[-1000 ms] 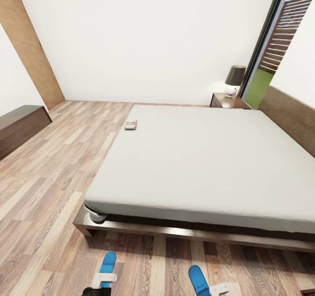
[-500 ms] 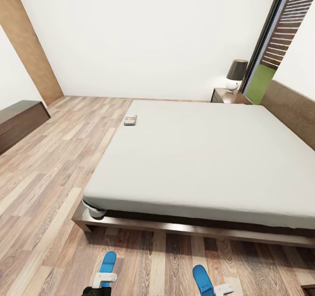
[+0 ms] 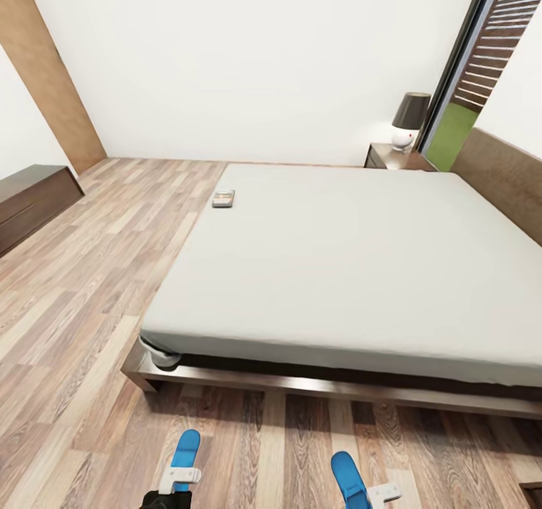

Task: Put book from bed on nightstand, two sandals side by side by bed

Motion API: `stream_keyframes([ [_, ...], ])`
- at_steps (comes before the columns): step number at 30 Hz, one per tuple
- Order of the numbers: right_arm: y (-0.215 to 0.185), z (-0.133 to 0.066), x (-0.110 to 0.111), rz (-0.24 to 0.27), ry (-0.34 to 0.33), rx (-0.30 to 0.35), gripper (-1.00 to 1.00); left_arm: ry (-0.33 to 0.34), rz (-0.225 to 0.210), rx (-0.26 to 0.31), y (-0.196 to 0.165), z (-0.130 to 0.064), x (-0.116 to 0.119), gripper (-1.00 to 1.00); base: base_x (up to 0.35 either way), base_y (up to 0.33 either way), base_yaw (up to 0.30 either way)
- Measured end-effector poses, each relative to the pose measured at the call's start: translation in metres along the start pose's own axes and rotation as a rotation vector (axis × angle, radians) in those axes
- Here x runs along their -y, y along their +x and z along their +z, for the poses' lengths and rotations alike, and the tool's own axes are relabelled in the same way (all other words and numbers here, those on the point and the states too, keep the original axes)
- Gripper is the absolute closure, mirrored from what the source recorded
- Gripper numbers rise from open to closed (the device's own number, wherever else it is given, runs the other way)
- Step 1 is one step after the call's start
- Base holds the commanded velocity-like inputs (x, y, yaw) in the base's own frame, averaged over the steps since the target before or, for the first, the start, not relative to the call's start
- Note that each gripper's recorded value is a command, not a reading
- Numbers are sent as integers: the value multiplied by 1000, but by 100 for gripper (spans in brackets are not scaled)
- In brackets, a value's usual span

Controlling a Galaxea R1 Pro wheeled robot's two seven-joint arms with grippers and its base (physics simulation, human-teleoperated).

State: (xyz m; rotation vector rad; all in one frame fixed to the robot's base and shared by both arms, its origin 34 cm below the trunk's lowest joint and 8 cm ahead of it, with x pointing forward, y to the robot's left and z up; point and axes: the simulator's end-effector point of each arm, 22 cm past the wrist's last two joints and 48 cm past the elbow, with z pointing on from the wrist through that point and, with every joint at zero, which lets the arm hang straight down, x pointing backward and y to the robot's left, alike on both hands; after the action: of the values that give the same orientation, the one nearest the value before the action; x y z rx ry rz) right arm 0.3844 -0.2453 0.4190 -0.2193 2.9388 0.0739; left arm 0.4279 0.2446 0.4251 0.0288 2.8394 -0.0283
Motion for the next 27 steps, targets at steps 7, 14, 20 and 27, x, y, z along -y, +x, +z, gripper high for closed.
stream_keyframes([
  [7,3,12,2,3,1,2,100,0,0,-1,5,12,0,100,0,0,0],
  [14,7,24,0,3,-2,2,100,0,0,-2,10,23,0,100,0,0,0],
  [20,14,36,0,4,-3,-9,100,0,1,-10,17,35,0,100,0,0,0],
  [27,23,50,1,5,-3,-21,100,1,2,-21,28,48,-1,100,0,0,0],
])
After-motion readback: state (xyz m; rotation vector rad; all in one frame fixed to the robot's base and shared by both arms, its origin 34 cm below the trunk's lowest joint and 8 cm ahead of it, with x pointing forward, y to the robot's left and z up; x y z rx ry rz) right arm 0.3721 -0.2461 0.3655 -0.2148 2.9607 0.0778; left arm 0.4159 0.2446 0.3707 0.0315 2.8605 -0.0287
